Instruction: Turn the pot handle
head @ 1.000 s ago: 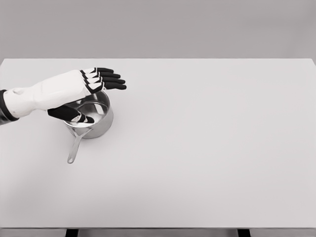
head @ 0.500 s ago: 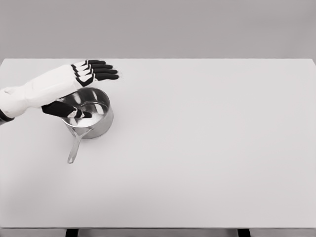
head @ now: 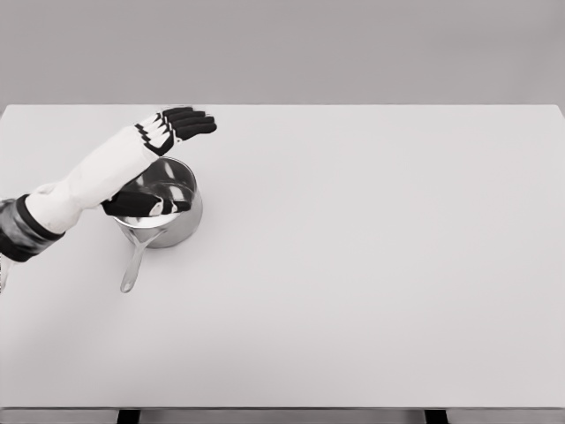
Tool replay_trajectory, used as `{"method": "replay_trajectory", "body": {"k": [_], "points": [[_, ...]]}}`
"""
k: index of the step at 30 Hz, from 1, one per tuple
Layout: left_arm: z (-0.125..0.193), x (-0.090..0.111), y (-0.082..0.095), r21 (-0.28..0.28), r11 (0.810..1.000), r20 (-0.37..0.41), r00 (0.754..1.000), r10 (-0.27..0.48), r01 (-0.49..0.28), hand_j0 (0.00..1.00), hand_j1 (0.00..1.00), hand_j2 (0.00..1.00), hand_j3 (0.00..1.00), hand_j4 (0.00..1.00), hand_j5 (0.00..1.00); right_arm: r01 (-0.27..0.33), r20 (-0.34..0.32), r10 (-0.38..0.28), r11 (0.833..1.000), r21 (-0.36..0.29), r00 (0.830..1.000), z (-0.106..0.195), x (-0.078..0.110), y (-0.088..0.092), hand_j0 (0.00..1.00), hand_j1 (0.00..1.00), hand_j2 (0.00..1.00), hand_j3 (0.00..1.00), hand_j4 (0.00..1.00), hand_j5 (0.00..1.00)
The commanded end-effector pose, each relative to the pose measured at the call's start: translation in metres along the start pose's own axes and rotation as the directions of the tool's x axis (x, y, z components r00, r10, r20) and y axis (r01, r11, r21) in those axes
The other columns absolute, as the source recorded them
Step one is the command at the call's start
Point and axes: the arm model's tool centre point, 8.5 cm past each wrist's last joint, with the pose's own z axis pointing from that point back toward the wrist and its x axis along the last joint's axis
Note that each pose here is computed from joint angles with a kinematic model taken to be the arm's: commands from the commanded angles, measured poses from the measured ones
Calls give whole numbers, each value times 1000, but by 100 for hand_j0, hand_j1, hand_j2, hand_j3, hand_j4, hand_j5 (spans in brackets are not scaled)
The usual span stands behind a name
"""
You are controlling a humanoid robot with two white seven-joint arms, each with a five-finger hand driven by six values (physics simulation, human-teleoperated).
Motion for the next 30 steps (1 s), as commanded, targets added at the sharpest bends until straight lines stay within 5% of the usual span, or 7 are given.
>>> {"method": "replay_trajectory", "body": {"k": [1,3,6,11,19,30], "points": [[-2,0,-12,-14,1000,-13,1000,19,-19,100,100,100,100,100,100,0,0,0,1000,0,1000,0,0,0,100,100,100,100,100,100],[3,-9,-25,-30,999,-120,992,29,-33,100,100,100,100,100,100,0,0,0,1000,0,1000,0,0,0,100,100,100,100,100,100],[8,-12,-32,-55,998,-161,987,11,-20,100,100,100,100,100,100,0,0,0,1000,0,1000,0,0,0,100,100,100,100,100,100],[17,-8,-54,-138,990,-157,988,-3,-19,100,100,100,100,100,100,0,0,0,1000,0,1000,0,0,0,100,100,100,100,100,100],[28,-5,-51,-182,983,-109,994,-11,-9,100,100,100,100,100,100,0,0,0,1000,0,1000,0,0,0,100,100,100,100,100,100],[38,-8,-48,-279,950,-77,983,-167,140,100,100,100,100,100,100,0,0,0,1000,0,1000,0,0,0,100,100,100,100,100,100]]}}
